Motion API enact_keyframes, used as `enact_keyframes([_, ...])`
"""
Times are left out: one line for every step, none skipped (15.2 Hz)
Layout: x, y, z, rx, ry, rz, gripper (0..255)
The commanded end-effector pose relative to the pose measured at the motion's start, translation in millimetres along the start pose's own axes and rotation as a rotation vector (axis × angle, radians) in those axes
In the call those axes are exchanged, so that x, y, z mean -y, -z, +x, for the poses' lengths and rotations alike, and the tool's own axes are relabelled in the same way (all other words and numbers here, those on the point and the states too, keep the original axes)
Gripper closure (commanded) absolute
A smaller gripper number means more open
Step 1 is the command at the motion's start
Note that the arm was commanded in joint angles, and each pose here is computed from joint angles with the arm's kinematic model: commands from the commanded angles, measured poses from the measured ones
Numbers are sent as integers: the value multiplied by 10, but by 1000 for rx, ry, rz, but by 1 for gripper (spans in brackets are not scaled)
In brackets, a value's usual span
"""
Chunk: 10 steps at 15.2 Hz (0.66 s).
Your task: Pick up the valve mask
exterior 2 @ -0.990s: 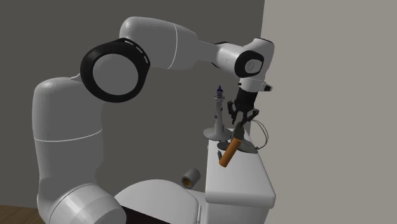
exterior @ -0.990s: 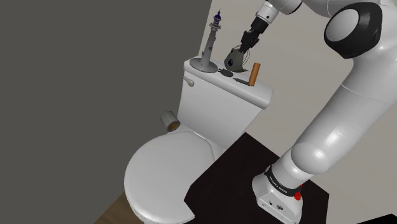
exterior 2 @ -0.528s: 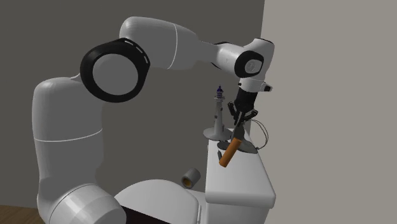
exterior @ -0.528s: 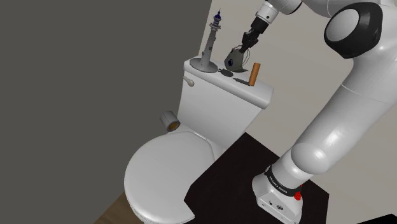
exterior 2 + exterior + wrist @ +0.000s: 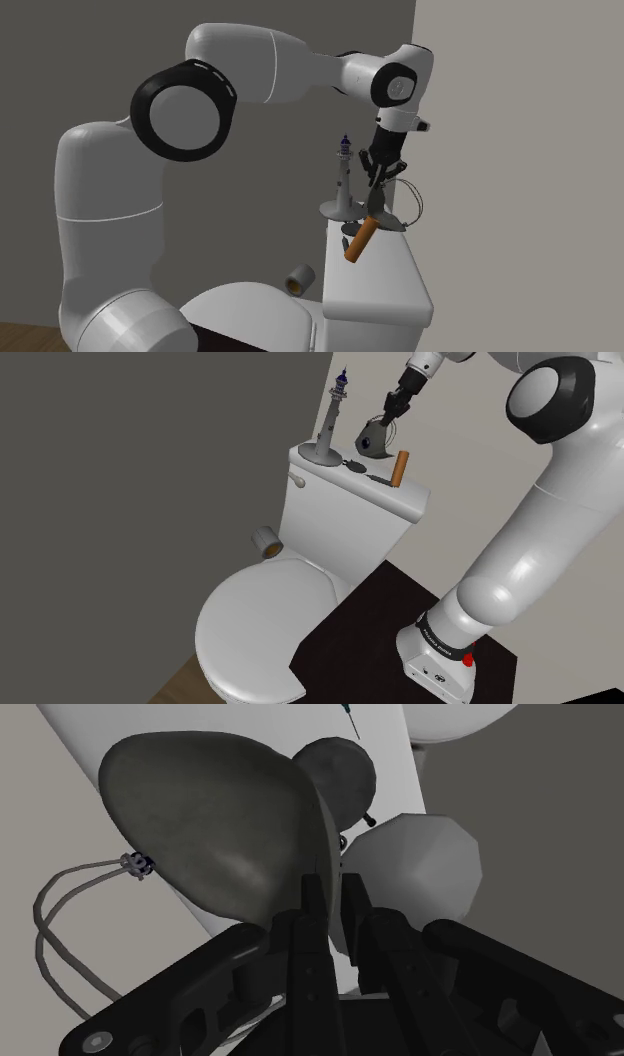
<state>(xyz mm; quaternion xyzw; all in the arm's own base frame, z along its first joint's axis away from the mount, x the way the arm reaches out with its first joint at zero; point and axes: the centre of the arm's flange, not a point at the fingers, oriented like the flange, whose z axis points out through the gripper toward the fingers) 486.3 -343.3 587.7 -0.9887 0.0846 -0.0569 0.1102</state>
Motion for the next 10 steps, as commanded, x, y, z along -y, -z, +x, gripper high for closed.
enact_keyframes([24, 105, 9, 0, 0, 0, 255])
enact_keyframes([36, 156, 14, 0, 0, 0, 255])
enact_keyframes([48, 207, 19, 0, 0, 0, 255])
enact_keyframes([60, 258, 24, 0, 0, 0, 255])
enact_keyframes([72, 309, 29, 0, 0, 0, 255])
enact_keyframes([84, 360, 34, 0, 0, 0, 255])
enact_keyframes([96, 412, 39, 0, 0, 0, 255])
enact_keyframes([108, 463, 44, 0, 0, 0, 255])
enact_keyframes([110, 470, 44, 0, 0, 0, 255])
enact_keyframes([110, 471, 45, 0, 0, 0, 255])
